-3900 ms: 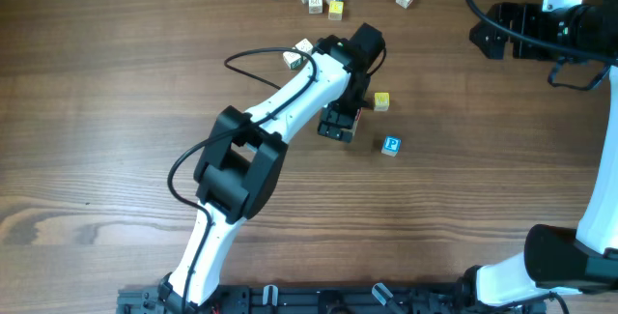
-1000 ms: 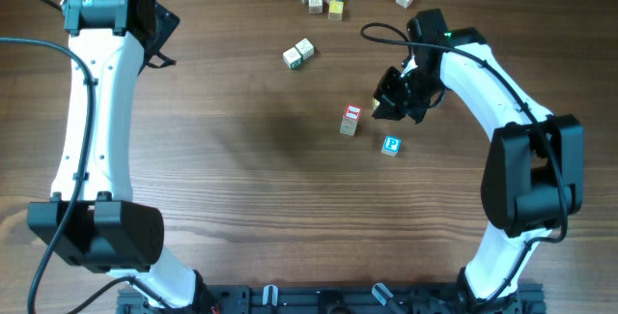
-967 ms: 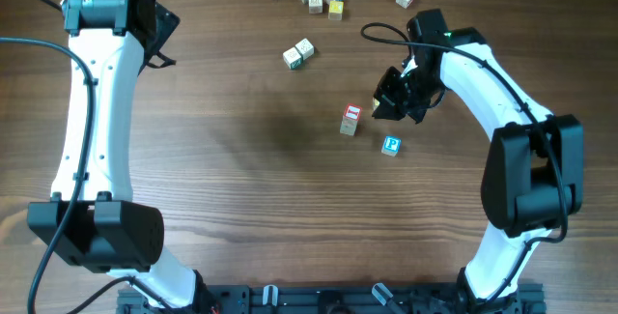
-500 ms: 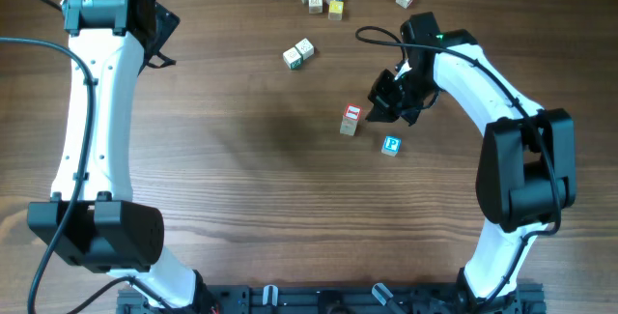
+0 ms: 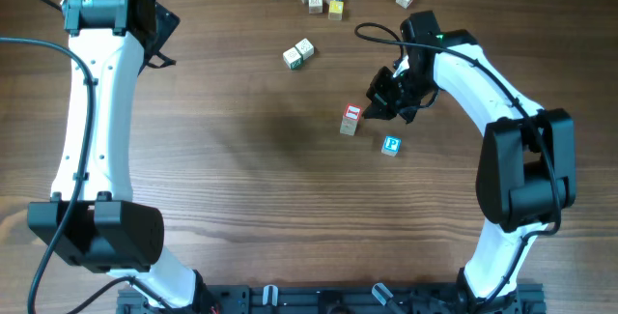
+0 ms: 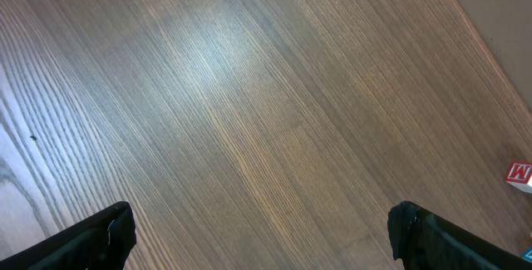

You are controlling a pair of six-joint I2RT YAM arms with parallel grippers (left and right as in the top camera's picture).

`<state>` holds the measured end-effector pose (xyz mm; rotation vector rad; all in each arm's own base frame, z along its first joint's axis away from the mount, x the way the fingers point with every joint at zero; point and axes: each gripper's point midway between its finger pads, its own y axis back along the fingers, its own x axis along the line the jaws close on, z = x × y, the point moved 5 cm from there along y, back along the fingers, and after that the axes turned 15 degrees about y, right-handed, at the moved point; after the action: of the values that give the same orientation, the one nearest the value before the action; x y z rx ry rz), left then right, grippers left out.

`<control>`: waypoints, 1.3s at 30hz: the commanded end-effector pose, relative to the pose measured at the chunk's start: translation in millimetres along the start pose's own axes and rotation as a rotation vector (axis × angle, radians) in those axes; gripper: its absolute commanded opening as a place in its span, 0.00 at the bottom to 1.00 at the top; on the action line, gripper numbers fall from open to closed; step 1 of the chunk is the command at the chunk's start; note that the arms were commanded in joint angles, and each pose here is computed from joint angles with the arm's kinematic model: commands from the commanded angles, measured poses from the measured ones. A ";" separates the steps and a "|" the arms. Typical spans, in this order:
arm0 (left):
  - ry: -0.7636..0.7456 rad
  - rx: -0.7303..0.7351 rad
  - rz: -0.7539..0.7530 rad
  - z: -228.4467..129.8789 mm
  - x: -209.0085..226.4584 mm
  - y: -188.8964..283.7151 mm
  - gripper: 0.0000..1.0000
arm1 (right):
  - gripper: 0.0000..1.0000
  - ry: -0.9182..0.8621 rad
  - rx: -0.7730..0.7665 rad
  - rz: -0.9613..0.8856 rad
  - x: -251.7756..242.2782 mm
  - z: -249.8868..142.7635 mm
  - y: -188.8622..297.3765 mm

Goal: Form a tower

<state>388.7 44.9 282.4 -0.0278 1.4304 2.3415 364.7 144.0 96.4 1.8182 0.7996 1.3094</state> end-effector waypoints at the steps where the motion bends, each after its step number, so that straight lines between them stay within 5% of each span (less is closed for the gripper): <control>1: -0.014 -0.017 0.014 2.3 0.0 -3.1 1.00 | 0.04 -0.018 0.027 0.009 -1.2 -2.7 -7.2; 39: -0.014 -0.017 0.014 2.3 0.0 -3.1 1.00 | 0.04 -0.027 0.003 0.016 -1.4 3.0 -5.8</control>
<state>388.7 44.9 282.4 -0.0278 1.4308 2.3412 369.2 146.9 97.9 1.8207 0.7712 1.3365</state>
